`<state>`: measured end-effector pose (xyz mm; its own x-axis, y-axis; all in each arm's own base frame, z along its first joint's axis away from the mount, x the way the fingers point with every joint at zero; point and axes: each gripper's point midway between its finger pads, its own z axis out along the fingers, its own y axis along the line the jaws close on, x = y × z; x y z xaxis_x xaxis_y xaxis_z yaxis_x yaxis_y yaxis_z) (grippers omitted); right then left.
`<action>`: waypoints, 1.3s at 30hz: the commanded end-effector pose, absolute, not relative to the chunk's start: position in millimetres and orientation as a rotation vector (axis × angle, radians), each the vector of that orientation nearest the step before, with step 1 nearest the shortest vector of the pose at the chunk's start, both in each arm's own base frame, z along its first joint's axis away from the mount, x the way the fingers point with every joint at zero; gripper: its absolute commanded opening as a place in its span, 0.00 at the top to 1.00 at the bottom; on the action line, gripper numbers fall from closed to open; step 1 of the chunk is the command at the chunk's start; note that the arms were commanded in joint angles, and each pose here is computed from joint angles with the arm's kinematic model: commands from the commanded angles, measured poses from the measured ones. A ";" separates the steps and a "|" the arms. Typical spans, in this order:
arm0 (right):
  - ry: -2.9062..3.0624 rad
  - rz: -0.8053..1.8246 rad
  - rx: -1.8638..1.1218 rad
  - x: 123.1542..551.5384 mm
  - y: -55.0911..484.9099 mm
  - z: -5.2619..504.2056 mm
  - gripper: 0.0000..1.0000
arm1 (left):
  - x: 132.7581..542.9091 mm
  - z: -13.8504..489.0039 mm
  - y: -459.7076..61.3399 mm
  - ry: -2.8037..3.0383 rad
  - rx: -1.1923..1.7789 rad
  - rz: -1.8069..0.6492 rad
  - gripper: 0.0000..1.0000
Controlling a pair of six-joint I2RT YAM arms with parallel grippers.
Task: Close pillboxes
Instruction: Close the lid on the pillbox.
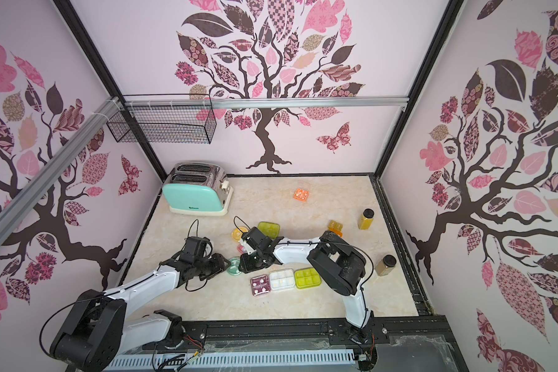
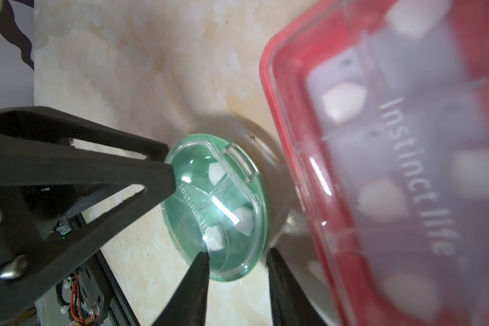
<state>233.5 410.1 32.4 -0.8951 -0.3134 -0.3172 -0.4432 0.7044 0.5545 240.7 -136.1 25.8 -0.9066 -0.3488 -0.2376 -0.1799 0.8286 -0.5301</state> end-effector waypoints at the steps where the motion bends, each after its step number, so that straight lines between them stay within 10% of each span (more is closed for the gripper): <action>1: 2.734 0.912 -0.598 236.3 409.8 25.7 0.63 | 223.5 5.7 -126.9 2.780 -0.418 -0.643 0.59; 21: 2.709 0.944 -0.565 246.9 412.9 56.4 0.66 | 217.9 7.8 -119.3 2.819 -0.396 -0.514 0.72; 39: 2.663 1.050 -0.369 295.0 317.7 96.6 0.36 | 245.0 78.4 -130.7 2.702 -0.268 -0.566 0.42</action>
